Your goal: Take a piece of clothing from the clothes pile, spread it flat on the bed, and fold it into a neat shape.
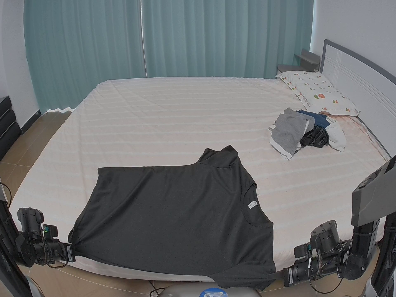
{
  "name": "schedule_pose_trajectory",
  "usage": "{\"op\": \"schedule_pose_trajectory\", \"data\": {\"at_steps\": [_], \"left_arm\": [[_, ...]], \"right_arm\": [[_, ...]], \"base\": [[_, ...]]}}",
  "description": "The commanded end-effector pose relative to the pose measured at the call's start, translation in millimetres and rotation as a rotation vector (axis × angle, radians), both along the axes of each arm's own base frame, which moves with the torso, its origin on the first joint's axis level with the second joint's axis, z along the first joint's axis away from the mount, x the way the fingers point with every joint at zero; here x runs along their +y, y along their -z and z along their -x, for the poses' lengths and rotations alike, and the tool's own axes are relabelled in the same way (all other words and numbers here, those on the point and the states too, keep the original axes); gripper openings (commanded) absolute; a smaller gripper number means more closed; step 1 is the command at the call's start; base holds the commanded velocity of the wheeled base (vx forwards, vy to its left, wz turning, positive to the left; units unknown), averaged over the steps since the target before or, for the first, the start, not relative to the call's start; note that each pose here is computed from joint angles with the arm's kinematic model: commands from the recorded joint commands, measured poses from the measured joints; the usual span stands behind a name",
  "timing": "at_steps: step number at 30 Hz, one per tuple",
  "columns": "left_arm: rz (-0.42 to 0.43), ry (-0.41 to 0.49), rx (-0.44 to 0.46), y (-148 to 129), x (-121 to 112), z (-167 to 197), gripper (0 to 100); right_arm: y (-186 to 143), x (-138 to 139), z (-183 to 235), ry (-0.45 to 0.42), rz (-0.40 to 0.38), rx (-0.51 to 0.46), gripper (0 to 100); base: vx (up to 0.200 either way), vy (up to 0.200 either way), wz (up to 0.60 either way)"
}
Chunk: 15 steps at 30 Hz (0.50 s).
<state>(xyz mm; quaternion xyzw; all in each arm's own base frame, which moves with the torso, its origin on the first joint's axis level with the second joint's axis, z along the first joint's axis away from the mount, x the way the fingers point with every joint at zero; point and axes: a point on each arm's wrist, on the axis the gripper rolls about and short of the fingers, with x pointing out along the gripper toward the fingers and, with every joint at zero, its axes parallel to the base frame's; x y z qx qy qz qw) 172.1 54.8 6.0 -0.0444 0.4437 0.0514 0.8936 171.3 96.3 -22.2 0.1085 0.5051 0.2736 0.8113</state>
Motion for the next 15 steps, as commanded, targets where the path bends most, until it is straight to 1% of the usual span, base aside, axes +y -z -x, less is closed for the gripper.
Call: {"op": "schedule_pose_trajectory", "data": {"at_steps": [1,3,4,5,6,7,8,10,11,13,15], "left_arm": [[0.011,0.013,0.025,1.0,-0.3,5.4,0],[0.020,0.016,0.014,0.2,-0.4,4.7,0],[0.020,0.016,0.014,0.2,-0.4,4.7,0],[0.038,0.024,-0.006,-1.7,-0.3,3.1,0],[0.038,0.024,-0.006,-1.7,-0.3,3.1,0],[0.064,0.017,-0.028,-4.0,0.1,1.1,0],[0.075,0.008,-0.037,-4.9,0.5,-0.3,0],[0.101,-0.030,-0.069,-8.9,2.7,-7.0,0],[0.124,-0.061,-0.101,-12.7,4.6,-13.4,0],[0.154,-0.089,-0.127,-15.3,5.8,-19.4,0],[0.207,-0.136,-0.162,-19.1,7.7,-27.5,0]], "right_arm": [[-5.1,-0.9,3.4,-0.002,-0.010,-0.014,0],[-13.1,-1.7,1.1,0.012,-0.037,-0.054,0],[-13.1,-1.7,1.1,0.012,-0.037,-0.054,0],[-21.1,-4.2,-1.8,0.031,-0.062,-0.096,0],[-21.1,-4.2,-1.8,0.031,-0.062,-0.096,0],[-27.5,-7.0,-7.1,0.052,-0.084,-0.136,0],[-29.7,-8.2,-9.0,0.062,-0.091,-0.151,0],[-33.6,-9.9,-15.1,0.089,-0.112,-0.179,0],[-36.0,-9.1,-20.6,0.111,-0.133,-0.193,0],[-37.9,-8.0,-26.5,0.133,-0.154,-0.204,0],[-41.7,-7.2,-38.0,0.166,-0.183,-0.228,0]], "base": [[0.000,0.000,0.00],[0.000,0.000,0.00],[0.000,0.000,0.00],[0.000,0.000,0.00],[0.000,0.000,0.00],[0.000,0.000,0.00],[0.000,0.000,0.00],[0.000,0.000,0.00],[0.000,0.000,0.00],[0.000,0.000,0.00],[0.000,0.000,0.00]]}}
